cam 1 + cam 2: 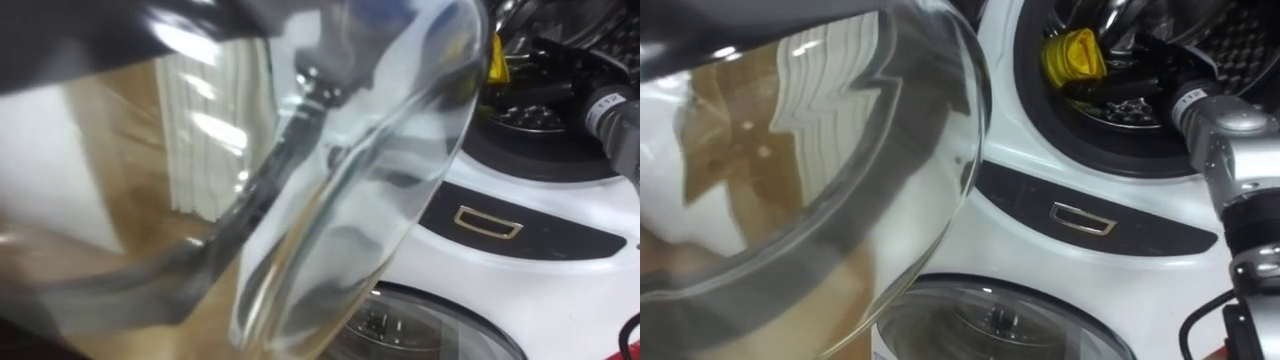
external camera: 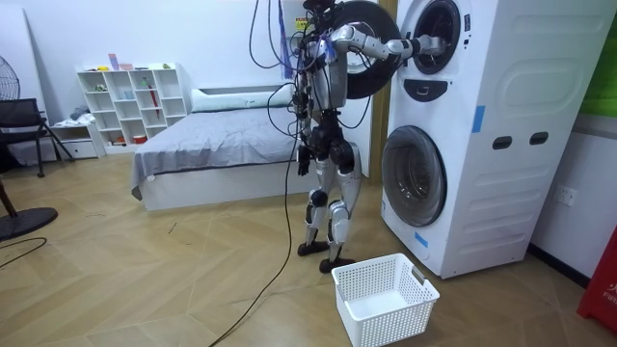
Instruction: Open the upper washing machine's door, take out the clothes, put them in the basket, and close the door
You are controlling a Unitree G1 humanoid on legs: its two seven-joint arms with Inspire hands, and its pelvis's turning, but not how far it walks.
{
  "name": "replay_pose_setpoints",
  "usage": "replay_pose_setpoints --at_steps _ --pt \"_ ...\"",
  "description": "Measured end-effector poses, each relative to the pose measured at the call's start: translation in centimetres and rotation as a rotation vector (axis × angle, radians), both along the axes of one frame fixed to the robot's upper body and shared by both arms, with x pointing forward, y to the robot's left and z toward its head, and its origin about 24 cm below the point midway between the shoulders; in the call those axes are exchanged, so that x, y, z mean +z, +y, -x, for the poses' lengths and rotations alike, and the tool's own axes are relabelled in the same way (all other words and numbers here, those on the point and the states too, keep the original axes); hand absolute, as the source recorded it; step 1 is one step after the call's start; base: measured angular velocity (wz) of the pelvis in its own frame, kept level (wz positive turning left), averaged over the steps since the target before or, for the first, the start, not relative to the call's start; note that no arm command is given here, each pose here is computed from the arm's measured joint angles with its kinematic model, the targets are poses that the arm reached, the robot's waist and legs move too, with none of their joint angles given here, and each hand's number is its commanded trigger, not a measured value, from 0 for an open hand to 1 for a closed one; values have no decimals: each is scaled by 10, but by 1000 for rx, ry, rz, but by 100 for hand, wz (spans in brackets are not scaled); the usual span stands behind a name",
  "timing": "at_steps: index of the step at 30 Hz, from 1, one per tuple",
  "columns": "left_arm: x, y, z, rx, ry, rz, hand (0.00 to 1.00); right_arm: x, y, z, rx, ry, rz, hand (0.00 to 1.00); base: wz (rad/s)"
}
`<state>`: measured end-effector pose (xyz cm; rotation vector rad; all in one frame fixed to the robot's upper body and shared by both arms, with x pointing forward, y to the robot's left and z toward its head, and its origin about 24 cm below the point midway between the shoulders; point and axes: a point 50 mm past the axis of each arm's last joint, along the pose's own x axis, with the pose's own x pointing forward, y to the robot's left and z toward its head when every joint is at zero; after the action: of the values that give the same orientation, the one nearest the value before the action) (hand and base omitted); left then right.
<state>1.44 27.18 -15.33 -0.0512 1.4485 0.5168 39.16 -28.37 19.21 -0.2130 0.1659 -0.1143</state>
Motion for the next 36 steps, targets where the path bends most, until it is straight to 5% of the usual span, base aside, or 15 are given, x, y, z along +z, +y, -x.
replay_pose_setpoints --at_steps 1,2,3,36 --pt "0 0 -1 -1 3 10 0 1 0 -1 9 6 -1 24 0" --pt "-1 0 -1 1 9 18 0 1 -1 -2 18 17 -8 70 0" --pt "-1 0 -1 1 10 23 0 1 -1 -2 21 22 -12 100 0" --pt "-3 4 -9 -57 1 31 0 0 7 -4 166 8 -68 100 0"
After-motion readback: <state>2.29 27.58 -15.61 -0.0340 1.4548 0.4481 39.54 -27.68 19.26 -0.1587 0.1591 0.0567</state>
